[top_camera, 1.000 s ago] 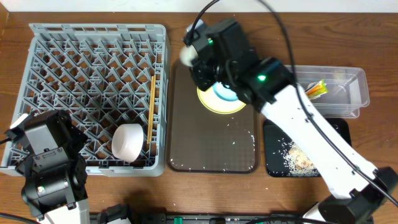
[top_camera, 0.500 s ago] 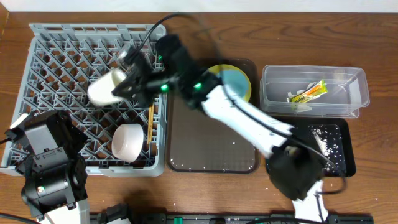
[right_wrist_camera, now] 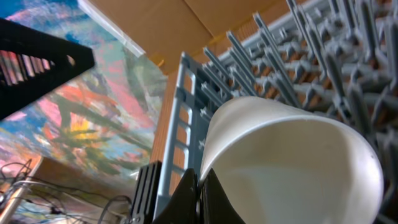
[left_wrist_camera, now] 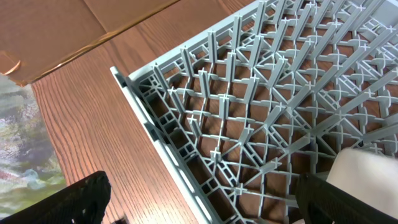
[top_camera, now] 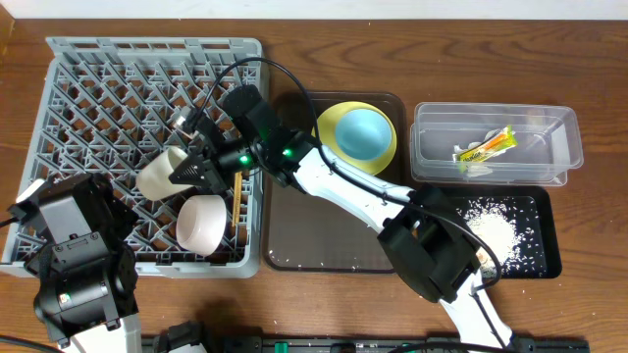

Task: Sort waste into correct bins and load items into the dishwasher
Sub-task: 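Carry the blue cup with the right gripper and set it in the dish rack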

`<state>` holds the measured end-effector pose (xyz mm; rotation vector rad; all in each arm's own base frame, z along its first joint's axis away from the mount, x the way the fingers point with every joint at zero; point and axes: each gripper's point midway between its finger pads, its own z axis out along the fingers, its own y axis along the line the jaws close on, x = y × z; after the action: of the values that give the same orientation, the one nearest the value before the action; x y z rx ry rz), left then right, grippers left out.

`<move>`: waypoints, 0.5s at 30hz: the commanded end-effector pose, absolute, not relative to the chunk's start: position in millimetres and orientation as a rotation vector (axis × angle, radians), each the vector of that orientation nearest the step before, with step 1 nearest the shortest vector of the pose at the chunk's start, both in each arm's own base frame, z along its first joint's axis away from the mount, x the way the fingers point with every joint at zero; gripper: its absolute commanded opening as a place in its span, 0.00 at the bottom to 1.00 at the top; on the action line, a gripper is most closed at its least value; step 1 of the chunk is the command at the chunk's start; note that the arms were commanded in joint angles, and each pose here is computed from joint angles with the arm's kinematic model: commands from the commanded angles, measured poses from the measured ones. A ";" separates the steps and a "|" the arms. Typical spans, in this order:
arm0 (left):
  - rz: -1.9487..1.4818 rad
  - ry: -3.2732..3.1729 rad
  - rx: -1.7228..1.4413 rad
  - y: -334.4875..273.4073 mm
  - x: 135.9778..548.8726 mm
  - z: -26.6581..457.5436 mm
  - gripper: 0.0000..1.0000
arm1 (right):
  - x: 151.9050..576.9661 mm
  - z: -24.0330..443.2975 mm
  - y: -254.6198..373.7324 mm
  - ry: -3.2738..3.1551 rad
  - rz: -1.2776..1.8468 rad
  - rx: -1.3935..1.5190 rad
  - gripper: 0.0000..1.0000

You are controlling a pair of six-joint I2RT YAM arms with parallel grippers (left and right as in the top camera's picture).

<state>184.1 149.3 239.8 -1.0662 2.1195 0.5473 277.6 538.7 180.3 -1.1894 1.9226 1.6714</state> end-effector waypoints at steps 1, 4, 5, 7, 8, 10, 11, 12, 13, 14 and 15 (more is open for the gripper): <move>0.556 2.093 -1.083 151.9 182.5 246.7 0.96 | 284.3 156.8 535.7 1.989 1.650 -1.173 0.01; 0.557 2.092 -1.083 151.9 182.5 246.7 0.96 | 295.0 149.4 527.9 2.042 1.625 -1.134 0.01; 0.557 2.092 -1.083 151.9 182.5 246.7 0.96 | 298.2 147.5 524.9 2.059 1.621 -1.123 0.01; 0.557 2.092 -1.083 151.9 182.5 246.7 0.96 | 306.1 142.6 516.6 2.101 1.611 -1.095 0.01; 0.556 2.093 -1.083 151.9 182.5 246.7 0.96 | 309.0 140.3 513.2 2.117 1.604 -1.088 0.01; 0.556 2.093 -1.083 151.9 182.5 246.7 0.96 | 314.0 134.6 505.3 2.146 1.586 -1.082 0.01; 0.557 2.093 -1.083 151.9 182.5 246.6 0.96 | 316.1 131.4 501.2 2.162 1.577 -1.081 0.01; 0.556 2.093 -1.083 151.9 182.5 246.7 0.96 | 318.0 128.7 497.5 2.179 1.570 -1.075 0.01; 0.556 2.093 -1.083 151.9 182.5 246.7 0.96 | 319.7 126.4 494.1 2.193 1.563 -1.073 0.01; 0.557 2.092 -1.083 151.9 182.5 246.7 0.96 | 321.5 124.4 491.1 2.204 1.557 -1.069 0.01; 0.556 2.093 -1.083 151.9 182.5 246.7 0.96 | 323.6 121.8 487.0 2.218 1.548 -1.067 0.01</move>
<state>184.1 149.3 239.8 -1.0663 2.1199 0.5474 310.7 497.8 135.0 -1.0794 2.1894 1.6147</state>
